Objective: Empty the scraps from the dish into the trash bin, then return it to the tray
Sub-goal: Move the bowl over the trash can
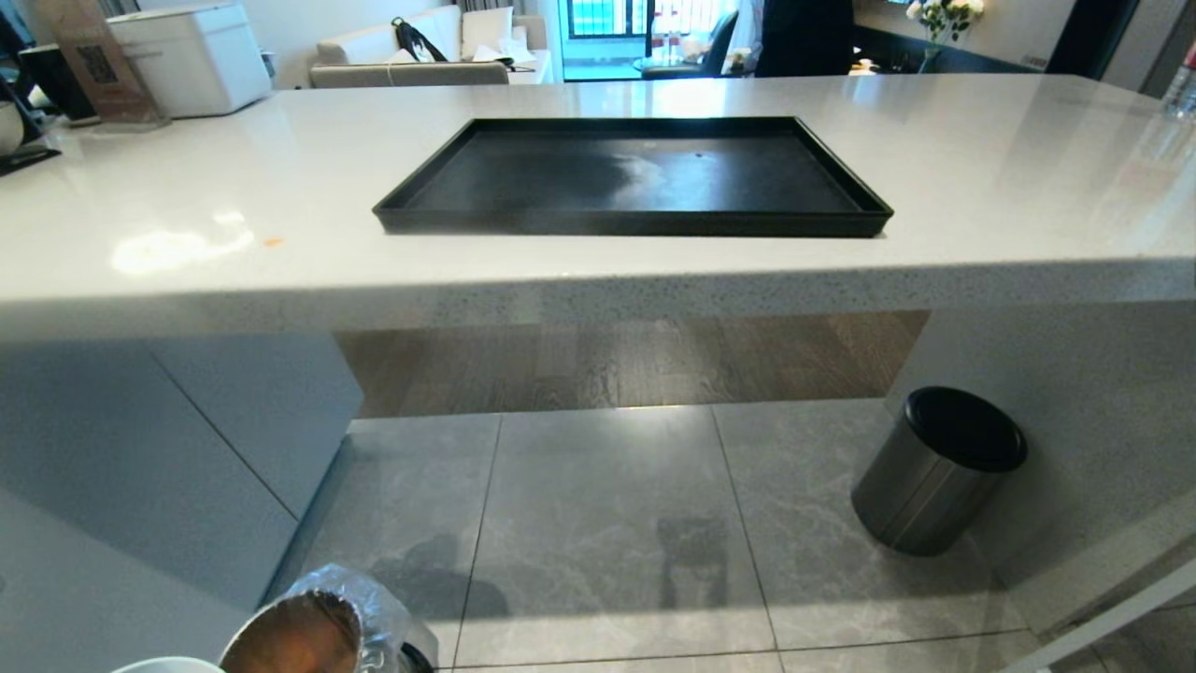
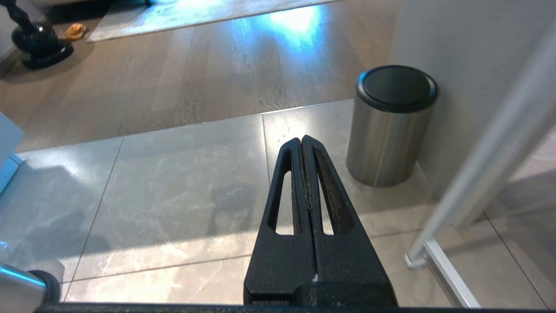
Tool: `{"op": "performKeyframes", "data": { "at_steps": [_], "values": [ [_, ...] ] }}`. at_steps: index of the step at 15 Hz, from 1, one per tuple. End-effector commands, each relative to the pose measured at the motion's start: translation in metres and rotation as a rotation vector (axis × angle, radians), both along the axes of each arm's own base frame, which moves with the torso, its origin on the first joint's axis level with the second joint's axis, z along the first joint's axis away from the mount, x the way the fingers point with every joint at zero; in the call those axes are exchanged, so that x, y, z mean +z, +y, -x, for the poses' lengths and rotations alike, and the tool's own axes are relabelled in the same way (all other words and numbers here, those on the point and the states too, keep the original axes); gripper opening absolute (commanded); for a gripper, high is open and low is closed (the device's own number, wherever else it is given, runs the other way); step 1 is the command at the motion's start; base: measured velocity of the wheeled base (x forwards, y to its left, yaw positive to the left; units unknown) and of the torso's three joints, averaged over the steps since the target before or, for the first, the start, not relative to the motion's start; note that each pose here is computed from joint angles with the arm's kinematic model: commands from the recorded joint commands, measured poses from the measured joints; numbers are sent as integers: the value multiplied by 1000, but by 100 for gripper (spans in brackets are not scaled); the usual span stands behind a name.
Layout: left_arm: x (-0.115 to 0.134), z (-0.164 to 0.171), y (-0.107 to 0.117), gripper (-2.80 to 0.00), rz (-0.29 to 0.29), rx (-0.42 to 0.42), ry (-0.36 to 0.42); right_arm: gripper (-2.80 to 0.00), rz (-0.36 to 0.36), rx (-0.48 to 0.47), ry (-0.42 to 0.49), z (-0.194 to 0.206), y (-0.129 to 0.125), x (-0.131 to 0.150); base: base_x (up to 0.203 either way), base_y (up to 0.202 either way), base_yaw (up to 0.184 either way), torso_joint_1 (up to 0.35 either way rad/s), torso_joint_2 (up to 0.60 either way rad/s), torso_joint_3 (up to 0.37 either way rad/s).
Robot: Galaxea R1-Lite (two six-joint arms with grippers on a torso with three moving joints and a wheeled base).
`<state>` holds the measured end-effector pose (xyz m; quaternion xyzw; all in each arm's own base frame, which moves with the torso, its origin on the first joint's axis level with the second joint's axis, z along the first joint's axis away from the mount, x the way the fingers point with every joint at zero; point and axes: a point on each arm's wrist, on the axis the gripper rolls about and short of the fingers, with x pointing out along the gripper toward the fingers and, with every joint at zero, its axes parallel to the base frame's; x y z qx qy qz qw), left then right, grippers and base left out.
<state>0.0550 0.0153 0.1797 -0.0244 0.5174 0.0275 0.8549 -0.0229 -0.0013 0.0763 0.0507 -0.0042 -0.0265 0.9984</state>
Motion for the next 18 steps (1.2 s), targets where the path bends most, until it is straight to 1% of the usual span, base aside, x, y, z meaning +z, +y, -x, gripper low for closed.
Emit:
{"op": "performKeyframes", "data": {
  "at_steps": [1, 7, 12, 18],
  "values": [
    [0, 0, 0, -280, 1, -2, 3, -280, -1, 0, -2, 0, 0, 0, -194, 0, -3, 9, 6, 2],
    [1, 1, 1, -280, -1, 17, 0, -280, 0, 0, 0, 0, 0, 0, -181, 0, 0, 1, 1, 3],
    [2, 0, 1, -280, -3, 16, -7, -280, 0, 0, -2, 0, 0, 0, 0, 0, 0, 0, 0, 0],
    [-1, 1, 1, -280, 9, 15, 5, -280, 0, 0, 0, 0, 0, 0, 0, 0, 0, 0, 0, 0]
  ]
}}
